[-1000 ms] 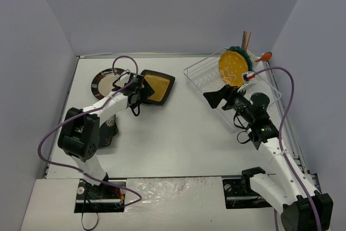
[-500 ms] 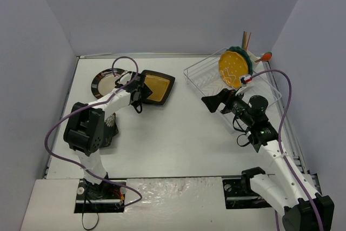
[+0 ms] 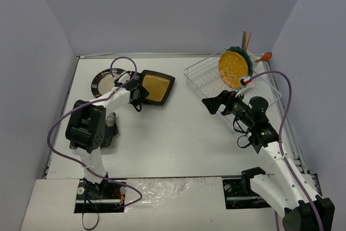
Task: Load the plates into the dish rack
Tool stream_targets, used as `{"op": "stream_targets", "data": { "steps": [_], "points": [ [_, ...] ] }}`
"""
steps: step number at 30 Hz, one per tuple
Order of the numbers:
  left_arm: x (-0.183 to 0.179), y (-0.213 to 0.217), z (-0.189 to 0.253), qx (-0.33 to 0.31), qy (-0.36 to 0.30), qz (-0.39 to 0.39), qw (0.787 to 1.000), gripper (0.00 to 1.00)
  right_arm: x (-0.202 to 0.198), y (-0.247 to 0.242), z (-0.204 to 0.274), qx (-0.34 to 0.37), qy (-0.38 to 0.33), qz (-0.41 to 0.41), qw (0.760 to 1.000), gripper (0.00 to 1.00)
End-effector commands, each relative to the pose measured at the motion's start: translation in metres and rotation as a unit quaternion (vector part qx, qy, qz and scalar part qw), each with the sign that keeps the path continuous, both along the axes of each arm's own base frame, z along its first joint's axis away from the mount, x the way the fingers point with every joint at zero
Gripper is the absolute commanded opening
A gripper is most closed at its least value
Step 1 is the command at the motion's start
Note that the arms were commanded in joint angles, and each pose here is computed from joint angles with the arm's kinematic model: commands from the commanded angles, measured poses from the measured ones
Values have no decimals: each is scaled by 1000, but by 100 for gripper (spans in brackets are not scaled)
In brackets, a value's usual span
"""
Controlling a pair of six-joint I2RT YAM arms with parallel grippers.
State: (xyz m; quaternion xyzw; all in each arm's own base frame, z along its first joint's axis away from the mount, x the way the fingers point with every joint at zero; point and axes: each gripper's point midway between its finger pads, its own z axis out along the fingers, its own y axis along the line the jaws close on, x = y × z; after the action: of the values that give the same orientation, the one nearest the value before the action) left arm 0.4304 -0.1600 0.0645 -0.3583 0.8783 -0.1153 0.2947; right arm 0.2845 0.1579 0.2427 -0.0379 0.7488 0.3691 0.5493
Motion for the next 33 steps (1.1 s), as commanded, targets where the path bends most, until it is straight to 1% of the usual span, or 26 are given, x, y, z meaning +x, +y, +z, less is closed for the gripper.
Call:
{"op": "stream_targets", "data": {
  "steps": [1,7,9,16,18,20,22,23,28,33],
  "points": [
    [19,1,24,-14,-31,18,999,38,-1,3,15,2,-38,8,999,100],
    [18,5,20,-12,-24,23,999,35,-1,3,15,2,-37,8,999,100],
    [18,7,20,-12,-23,24,999,33,-1,3,15,1,-37,9,999,100],
    [16,11,14,-7,-14,24,1000,19,-1,3,12,0,-35,8,999,100],
    [16,11,13,-7,-13,24,1000,17,-1,3,12,0,-35,8,999,100],
    [15,12,13,-6,-11,24,1000,14,-1,2,11,-1,-35,8,999,100],
    [14,12,13,-7,-10,22,1000,7,0,2,10,-1,-34,8,999,100],
    [14,12,16,-7,-13,21,1000,1,-1,2,9,-2,-33,8,999,100],
    [5,13,26,-12,-14,20,1000,0,0,2,10,-1,-33,8,999,100],
    [-3,18,44,-12,-28,20,999,0,0,3,12,0,-34,10,999,100]
  ]
}}
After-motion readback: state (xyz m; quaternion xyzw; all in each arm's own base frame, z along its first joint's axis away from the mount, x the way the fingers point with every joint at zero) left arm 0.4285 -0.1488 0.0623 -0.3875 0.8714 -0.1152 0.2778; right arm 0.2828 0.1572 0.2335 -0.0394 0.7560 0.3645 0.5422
